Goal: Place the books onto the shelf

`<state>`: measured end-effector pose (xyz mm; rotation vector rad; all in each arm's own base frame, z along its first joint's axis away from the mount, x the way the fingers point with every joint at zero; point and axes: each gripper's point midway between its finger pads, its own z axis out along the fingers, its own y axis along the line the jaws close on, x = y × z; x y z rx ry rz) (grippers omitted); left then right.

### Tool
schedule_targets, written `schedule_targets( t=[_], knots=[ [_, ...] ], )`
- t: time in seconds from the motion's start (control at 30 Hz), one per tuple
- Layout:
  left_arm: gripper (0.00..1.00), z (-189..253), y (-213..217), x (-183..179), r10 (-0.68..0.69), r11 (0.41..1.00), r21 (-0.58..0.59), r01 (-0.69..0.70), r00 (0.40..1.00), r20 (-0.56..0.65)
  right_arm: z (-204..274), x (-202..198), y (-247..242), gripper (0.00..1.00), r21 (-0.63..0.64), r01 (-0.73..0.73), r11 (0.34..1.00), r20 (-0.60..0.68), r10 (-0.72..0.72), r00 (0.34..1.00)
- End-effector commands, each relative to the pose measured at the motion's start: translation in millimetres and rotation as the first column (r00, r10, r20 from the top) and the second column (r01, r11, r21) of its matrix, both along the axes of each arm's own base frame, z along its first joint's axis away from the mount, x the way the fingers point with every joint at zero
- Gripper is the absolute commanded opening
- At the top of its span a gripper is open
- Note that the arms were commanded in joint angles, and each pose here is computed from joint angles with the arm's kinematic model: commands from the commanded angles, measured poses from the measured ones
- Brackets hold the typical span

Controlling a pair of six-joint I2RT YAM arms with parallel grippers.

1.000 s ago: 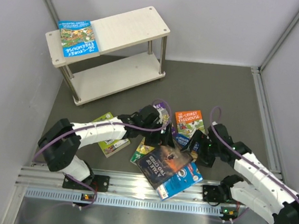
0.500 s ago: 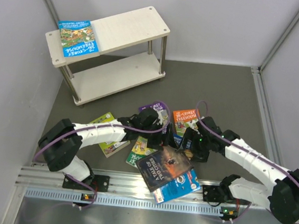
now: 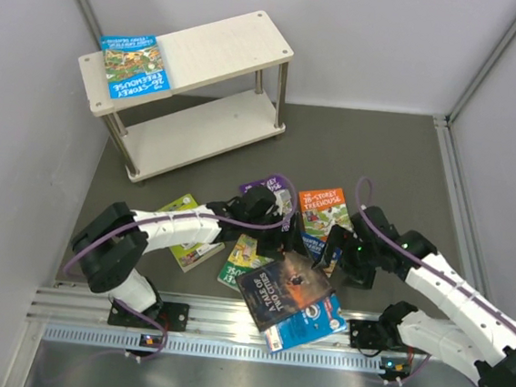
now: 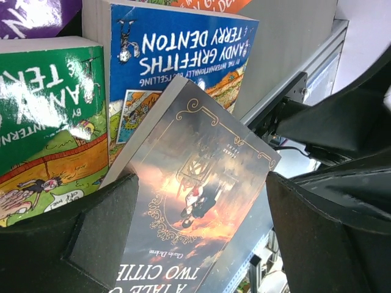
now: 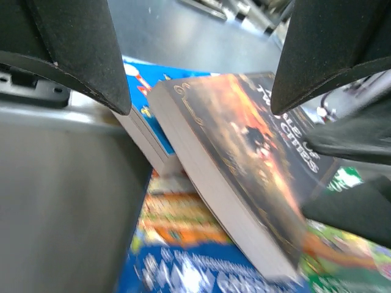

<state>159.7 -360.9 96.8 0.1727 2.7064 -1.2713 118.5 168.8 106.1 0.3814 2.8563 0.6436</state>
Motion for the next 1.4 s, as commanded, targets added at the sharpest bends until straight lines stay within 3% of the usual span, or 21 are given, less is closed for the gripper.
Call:
schedule_targets(
  t=[0.0,0.13,0.4,0.63,0.7,0.73,0.8,0.83,0.93,1.17,1.37],
  knots=[
    [0.92,-46,16,-6,0.011,0.989,0.145,-0.006,0.999,-0.034,-5,-25,9,0.97,0.083,0.019,0.996,-0.105,-0.010,0.994],
    [0.92,-54,17,-6,0.019,0.987,0.161,-0.010,0.998,-0.052,-10,-31,25,0.96,0.200,0.078,0.977,-0.149,-0.048,0.988],
    [0.91,-62,15,-7,0.042,0.988,0.148,-0.031,0.996,-0.073,-33,-30,37,0.95,0.253,0.167,0.953,-0.168,-0.127,0.978],
    [0.91,-62,25,-13,0.075,0.987,0.149,-0.062,0.994,-0.082,-29,-3,51,0.77,0.312,0.209,0.927,-0.101,-0.186,0.977],
    [0.91,-61,26,-13,0.079,0.987,0.150,-0.066,0.994,-0.079,-23,3,54,0.65,0.299,0.176,0.938,-0.066,-0.163,0.984],
    [0.91,-61,27,-13,0.079,0.986,0.150,-0.067,0.994,-0.079,-15,10,58,0.53,0.293,0.162,0.942,-0.051,-0.154,0.987],
    [0.91,-61,27,-13,0.082,0.986,0.150,-0.069,0.993,-0.080,-6,18,62,0.39,0.274,0.123,0.954,-0.013,-0.124,0.992],
    [0.91,-59,26,-12,0.083,0.987,0.147,-0.071,0.994,-0.077,-3,21,64,0.24,0.270,0.110,0.957,-0.002,-0.114,0.994],
    [0.91,-53,21,-8,0.083,0.988,0.139,-0.072,0.994,-0.071,10,29,68,0.00,0.241,0.062,0.969,0.027,-0.070,0.997],
    [0.94,-4,13,24,0.048,0.981,0.183,-0.059,0.997,0.060,64,48,59,0.00,0.144,-0.052,0.988,0.191,0.024,0.981],
    [0.99,82,64,92,0.137,0.982,0.099,-0.161,0.968,0.210,151,72,74,0.00,0.186,-0.234,0.954,0.406,0.143,0.903]
  ],
)
